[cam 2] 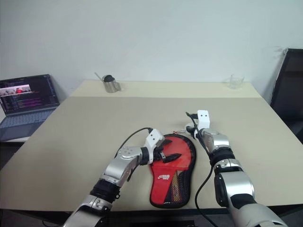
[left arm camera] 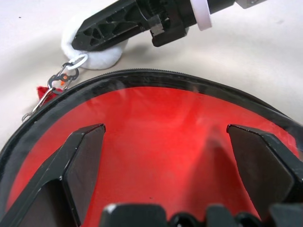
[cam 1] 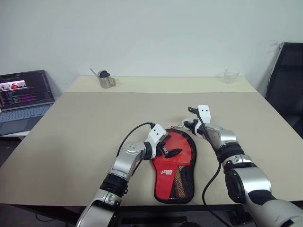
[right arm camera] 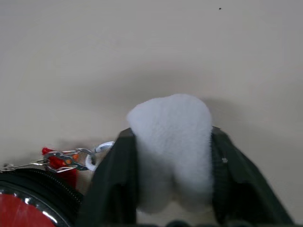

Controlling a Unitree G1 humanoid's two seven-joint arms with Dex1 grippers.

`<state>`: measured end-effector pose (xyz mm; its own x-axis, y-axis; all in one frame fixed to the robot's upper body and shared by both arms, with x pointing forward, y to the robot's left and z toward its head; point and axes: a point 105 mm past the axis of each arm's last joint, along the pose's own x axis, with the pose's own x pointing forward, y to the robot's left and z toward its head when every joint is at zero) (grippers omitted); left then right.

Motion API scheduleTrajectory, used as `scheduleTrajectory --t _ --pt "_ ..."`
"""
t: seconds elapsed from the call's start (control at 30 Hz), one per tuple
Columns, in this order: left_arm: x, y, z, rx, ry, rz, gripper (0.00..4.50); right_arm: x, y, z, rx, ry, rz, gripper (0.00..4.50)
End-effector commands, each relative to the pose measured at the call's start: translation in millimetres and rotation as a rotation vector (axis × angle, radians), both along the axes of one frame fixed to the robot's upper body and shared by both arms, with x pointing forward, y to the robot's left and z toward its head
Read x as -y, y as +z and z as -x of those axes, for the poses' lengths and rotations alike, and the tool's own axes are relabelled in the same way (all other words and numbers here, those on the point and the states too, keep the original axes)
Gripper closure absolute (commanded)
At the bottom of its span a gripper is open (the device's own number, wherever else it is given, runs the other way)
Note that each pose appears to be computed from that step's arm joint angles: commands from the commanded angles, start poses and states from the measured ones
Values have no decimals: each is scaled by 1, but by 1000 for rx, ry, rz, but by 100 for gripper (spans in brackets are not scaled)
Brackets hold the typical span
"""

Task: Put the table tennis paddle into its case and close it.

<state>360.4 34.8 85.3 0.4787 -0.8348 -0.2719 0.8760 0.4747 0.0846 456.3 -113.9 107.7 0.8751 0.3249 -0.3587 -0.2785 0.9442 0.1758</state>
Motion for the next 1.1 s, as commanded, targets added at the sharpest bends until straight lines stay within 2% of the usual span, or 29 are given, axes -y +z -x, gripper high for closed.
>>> scheduleTrajectory --t 0.03,0.17,0.67,1.1 --pt "4 -26 10 -102 -3 -5 0 5 23 -4 70 0 -21 367" --pt "4 -29 9 -135 19 14 0 23 29 -2 88 -19 -9 395" --pt "9 -32 7 -151 7 1 0 68 28 32 89 -44 96 397" --pt "12 -35 7 -156 -11 -20 0 75 30 107 81 258 217 397"
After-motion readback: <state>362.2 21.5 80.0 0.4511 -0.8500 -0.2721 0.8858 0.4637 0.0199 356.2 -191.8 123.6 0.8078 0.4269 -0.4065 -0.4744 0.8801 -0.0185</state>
